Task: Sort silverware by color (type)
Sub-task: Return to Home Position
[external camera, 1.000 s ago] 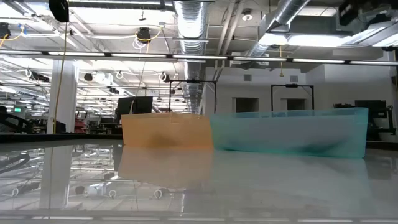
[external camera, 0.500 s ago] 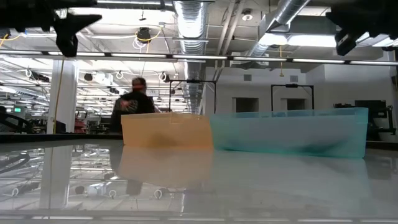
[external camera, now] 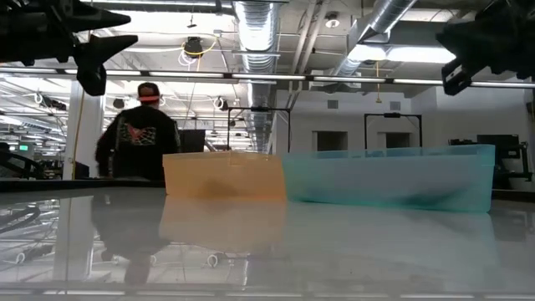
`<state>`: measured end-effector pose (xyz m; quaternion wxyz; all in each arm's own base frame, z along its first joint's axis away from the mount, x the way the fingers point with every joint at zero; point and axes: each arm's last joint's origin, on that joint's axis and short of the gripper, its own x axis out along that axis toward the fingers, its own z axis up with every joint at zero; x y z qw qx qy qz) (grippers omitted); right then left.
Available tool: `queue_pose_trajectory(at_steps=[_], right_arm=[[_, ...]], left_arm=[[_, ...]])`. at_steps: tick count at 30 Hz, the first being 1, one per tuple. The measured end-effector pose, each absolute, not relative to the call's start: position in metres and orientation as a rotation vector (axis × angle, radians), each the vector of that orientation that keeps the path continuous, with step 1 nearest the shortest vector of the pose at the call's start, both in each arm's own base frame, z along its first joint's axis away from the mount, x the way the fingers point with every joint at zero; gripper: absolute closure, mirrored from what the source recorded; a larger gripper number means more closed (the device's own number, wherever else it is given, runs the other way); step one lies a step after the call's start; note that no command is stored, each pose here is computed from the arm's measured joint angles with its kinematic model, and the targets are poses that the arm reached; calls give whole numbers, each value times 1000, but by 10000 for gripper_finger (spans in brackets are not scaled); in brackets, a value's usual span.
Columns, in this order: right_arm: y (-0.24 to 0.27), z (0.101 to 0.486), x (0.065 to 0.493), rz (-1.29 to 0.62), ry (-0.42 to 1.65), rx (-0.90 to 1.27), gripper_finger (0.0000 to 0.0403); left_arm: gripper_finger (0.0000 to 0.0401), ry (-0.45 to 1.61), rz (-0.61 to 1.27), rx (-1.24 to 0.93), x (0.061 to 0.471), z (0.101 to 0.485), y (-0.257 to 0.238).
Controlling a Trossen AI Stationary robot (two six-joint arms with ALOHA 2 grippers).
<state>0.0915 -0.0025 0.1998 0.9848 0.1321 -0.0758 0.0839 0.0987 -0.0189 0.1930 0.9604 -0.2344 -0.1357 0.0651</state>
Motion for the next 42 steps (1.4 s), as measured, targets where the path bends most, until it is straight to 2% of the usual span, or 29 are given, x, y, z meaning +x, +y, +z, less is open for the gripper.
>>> queue_pose_trajectory(at_steps=[5,18,29,38,42], right_arm=[[-2,180,97,141,-126,269,333],[-2,176,98,99,-95,242,333],[-2,169,99,92,-20,250,333],[-2,168,99,91,-12,251,333],[-2,168,99,93,-11,252,333]], left_arm=[[280,-243,153,-454,99,190,-19],[280,-114,204,-481,101,175,-19],[280,-47,-242,-382,101,177,-32],[280,20,-312,-307,101,170,-34],[280,-21,-351,-279,100,175,-35]])
